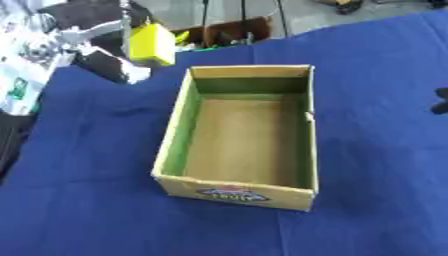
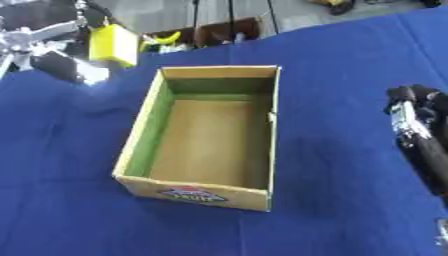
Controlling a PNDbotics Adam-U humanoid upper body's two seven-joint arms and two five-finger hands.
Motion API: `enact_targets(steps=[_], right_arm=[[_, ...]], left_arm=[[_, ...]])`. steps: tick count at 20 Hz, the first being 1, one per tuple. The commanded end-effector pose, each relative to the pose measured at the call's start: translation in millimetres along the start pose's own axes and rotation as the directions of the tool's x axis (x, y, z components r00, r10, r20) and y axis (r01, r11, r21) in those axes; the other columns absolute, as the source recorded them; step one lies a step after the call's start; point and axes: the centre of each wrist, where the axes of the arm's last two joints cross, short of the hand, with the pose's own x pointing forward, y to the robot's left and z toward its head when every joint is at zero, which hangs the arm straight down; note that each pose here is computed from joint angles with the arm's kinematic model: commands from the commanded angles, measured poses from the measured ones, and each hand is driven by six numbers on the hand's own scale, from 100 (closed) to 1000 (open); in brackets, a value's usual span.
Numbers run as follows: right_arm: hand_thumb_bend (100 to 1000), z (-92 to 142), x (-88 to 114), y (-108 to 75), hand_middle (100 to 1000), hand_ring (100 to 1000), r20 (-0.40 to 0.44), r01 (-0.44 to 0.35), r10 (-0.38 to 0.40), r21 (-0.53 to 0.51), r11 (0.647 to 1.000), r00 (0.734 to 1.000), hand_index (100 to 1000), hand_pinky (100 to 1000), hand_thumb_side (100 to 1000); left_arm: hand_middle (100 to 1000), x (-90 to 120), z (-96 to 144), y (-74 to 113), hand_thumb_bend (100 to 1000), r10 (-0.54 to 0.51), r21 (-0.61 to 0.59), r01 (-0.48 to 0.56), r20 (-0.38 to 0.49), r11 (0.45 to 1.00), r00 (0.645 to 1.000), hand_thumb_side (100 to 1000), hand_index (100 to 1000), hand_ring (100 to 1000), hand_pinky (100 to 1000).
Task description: Pick up objects on the table and place them in the box.
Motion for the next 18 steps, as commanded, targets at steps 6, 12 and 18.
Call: enact_targets(steps=[6,12,18], right_arm=[[100,-3,4,2.0,539,973,0.015,0.007,-0.007,-0.005,1.0,1.0,721,900,747],[100,-6,9,2.8,540,971,0.028,0.02,-0.019,-0.037,0.999,0.999,721,899,746],[100,-8,13,2.2,539,971,0.04,0.028,-0.025,-0.069,0.997,0.999,721,899,744]], left_arm=[[700,45,-21,19.4,100,-0.032,-0.002,0.032,0.1,0.999,0.995,519,775,622,429],[699,64,-39,4.3,100,-0.034,-0.042,0.037,0.089,0.998,0.995,517,768,626,437],[700,76,-56,-23.6,100,-0.064,-0.133,0.075,0.088,0.988,0.994,520,768,627,440]])
